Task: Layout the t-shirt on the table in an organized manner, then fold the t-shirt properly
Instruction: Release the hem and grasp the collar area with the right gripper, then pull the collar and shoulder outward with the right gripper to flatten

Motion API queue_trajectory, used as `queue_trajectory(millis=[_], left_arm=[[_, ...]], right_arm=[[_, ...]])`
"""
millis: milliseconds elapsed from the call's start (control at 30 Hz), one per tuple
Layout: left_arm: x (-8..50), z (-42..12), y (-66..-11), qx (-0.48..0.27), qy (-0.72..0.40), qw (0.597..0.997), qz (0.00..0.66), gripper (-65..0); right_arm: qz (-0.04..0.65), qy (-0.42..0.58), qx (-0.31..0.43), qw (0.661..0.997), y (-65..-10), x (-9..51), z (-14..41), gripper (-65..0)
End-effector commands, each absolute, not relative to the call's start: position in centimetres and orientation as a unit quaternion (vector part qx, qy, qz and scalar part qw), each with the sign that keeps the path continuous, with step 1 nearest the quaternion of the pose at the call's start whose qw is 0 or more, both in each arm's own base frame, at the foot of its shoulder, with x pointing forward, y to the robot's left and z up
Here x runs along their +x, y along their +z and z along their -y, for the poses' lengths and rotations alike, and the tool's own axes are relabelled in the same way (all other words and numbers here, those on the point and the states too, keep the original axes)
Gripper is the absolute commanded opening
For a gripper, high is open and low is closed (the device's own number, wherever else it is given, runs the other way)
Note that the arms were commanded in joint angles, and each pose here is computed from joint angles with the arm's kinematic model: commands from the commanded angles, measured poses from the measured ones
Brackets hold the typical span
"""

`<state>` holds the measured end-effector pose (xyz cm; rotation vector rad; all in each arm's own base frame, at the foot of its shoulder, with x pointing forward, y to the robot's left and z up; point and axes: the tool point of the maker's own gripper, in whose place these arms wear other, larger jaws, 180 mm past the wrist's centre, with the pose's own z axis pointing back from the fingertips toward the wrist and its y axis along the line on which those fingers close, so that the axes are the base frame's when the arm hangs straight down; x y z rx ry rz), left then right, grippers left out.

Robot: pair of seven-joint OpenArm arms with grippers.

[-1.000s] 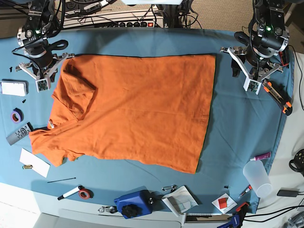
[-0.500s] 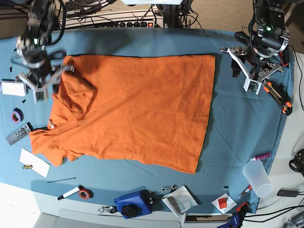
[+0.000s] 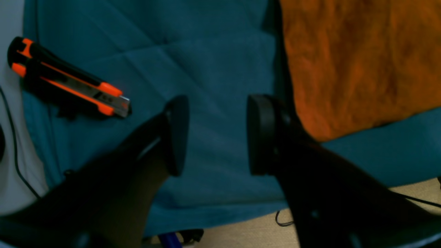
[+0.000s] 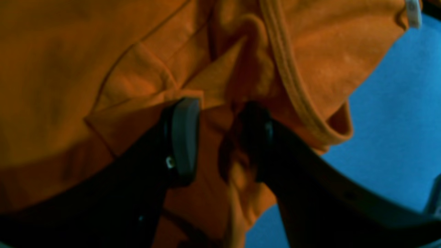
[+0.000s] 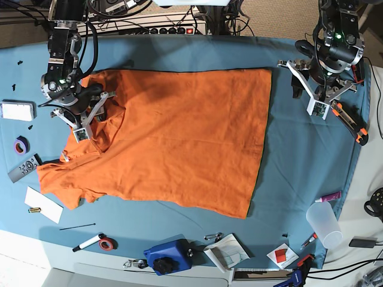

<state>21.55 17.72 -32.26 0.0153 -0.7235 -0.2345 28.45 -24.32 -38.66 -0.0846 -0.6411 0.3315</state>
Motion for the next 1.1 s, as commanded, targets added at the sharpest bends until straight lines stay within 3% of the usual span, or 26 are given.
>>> queue_trajectory(millis=[0,133,533,800,900,1000,1067], left_arm=[[22.0,-17.8,-31.4,0.011,-0.119,0.921,0.370,-36.6],[22.0,-17.8,-31.4,0.011,-0.119,0.921,0.370,-36.6],[22.0,-17.8,-31.4,0.011,-0.119,0.921,0.370,-36.6],[22.1,-17.7,-31.3,0.011,-0.119,0.920,0.374,-36.6],[22.1,-17.7,-31.3,0.011,-0.119,0.920,0.374,-36.6],[22.1,-17.7,-31.3,0.011,-0.119,0.920,0.373,-36.6],[22.1,-17.7,-31.3,0.011,-0.119,0.920,0.373,-36.6]], right_arm=[[0.312,0.167,-0.047,0.934,-38.3,28.6,24.5,-46.2],[0.302,0.168,-0.050,0.937,-38.3,28.3,24.6,-65.0],[0.337,0.181,-0.081,0.920,-34.0,27.3,23.6,-65.0],[0.377,0.148,-0.109,0.908,-32.1,26.1,26.7,-65.0],[0.378,0.179,-0.103,0.903,-31.9,26.3,26.2,-65.0],[0.386,0.210,-0.084,0.894,-31.9,26.6,24.8,-49.3],[0.403,0.219,-0.080,0.885,-31.6,27.1,24.1,-45.2]])
